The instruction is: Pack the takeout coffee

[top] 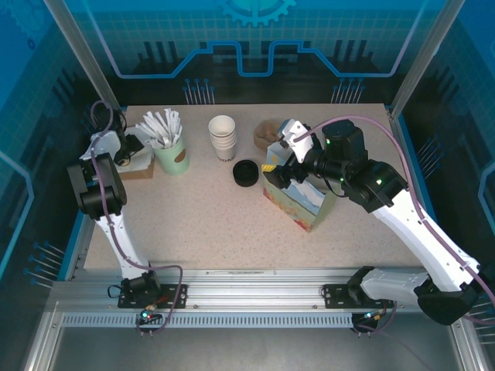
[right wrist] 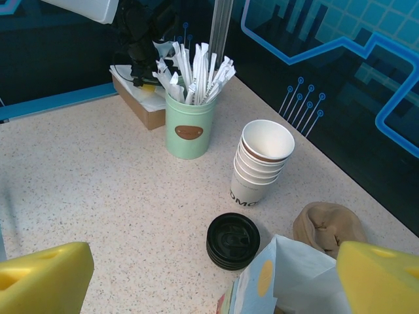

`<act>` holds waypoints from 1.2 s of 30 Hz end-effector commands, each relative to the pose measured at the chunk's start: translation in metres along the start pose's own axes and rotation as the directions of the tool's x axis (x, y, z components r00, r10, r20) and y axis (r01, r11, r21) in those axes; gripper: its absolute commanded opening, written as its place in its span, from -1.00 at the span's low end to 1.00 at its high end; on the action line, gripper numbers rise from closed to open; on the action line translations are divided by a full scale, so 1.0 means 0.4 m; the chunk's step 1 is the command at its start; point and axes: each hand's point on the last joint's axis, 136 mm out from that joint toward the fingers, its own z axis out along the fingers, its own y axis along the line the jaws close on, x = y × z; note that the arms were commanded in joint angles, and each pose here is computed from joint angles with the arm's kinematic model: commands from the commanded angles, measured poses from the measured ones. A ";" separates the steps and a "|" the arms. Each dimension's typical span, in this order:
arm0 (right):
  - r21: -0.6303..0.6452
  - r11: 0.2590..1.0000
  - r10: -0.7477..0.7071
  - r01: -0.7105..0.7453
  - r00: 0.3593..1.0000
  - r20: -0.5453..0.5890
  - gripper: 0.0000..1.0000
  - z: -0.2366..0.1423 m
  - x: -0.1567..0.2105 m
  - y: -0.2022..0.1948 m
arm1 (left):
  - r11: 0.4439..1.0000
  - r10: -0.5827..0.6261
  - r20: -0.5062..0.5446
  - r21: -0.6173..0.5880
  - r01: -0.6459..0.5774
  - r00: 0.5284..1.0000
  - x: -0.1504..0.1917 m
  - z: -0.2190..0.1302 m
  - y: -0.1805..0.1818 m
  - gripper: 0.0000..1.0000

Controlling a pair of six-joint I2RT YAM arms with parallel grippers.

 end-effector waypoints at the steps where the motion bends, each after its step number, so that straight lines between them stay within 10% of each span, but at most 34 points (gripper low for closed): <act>1: 0.001 1.000 -0.010 0.010 1.000 0.013 0.93 0.001 -0.005 -0.005 | 0.998 0.053 -0.039 -0.018 -0.053 0.998 0.022 0.017 -0.005 0.15; 24: 0.011 1.000 -0.008 0.008 1.000 0.010 0.93 -0.011 -0.001 -0.008 | 0.997 0.074 -0.032 -0.007 -0.075 0.997 0.002 -0.031 0.015 -1.00; 36: 0.002 1.000 0.002 -0.002 1.000 0.009 0.93 -0.013 -0.004 -0.005 | 0.999 -0.029 0.216 0.030 0.023 0.976 -0.098 -0.231 0.037 -1.00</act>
